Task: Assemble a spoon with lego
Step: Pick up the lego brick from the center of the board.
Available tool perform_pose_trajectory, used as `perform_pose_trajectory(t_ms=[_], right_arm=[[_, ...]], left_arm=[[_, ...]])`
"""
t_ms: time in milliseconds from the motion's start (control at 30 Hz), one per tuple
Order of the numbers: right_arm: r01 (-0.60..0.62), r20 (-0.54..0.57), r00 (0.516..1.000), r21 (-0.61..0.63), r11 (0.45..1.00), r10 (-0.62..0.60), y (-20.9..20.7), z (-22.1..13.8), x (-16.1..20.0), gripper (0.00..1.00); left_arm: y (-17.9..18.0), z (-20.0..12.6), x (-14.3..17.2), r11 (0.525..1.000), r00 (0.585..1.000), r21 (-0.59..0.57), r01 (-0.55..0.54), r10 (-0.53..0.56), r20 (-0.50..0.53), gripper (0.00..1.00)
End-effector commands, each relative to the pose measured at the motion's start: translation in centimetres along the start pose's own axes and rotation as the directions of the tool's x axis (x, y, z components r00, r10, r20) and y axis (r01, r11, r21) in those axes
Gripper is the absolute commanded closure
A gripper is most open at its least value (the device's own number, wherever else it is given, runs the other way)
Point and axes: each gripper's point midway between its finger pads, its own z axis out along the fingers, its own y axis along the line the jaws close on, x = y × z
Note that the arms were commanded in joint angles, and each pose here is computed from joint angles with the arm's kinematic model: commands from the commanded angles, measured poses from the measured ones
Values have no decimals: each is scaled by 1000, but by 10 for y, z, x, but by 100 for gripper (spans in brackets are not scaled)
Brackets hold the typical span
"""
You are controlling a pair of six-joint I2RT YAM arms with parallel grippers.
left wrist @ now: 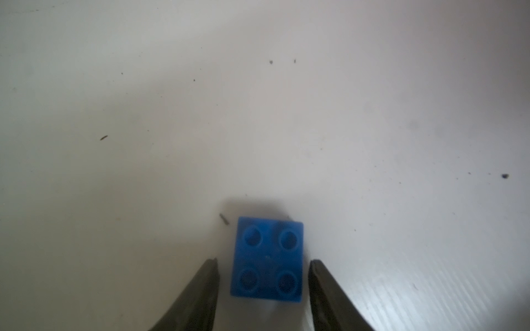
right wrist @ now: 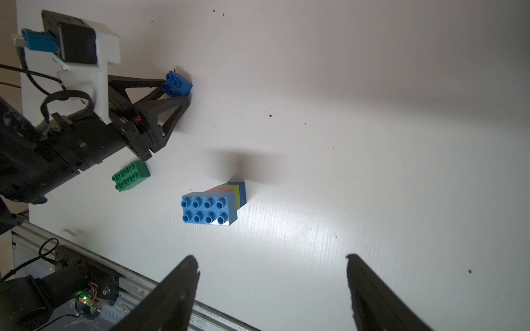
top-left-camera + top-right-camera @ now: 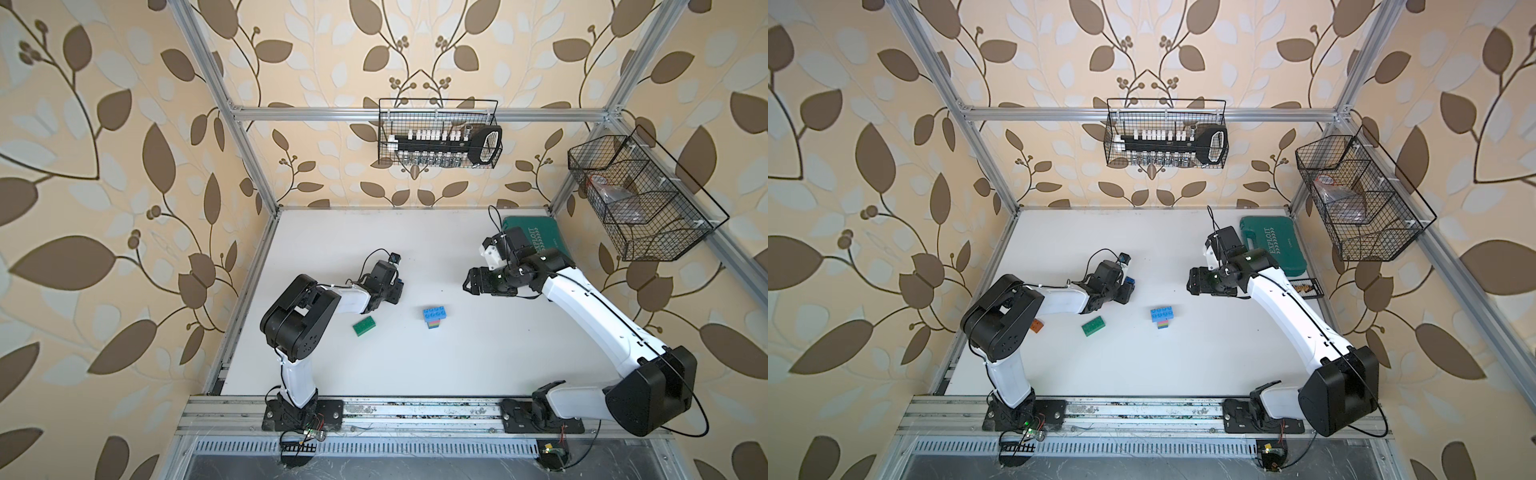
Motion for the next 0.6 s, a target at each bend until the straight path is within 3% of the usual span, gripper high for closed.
perform_pose_trajectory(t_ms=[0,200,567], right_arm=[[6,-4,1000,6,1000,-6,-4,0,5,20],[2,-7,1000,3,1000,-2,-4,1,6,20],[5,-10,1000,4,1000,-5,-4,0,7,20]], left_arm=[[-1,7,78,1000,970,24,19,-13,-245,45],[-3,9,74,1000,966,30,0,8,-258,45],[1,5,66,999,911,0,-50,46,-410,50]])
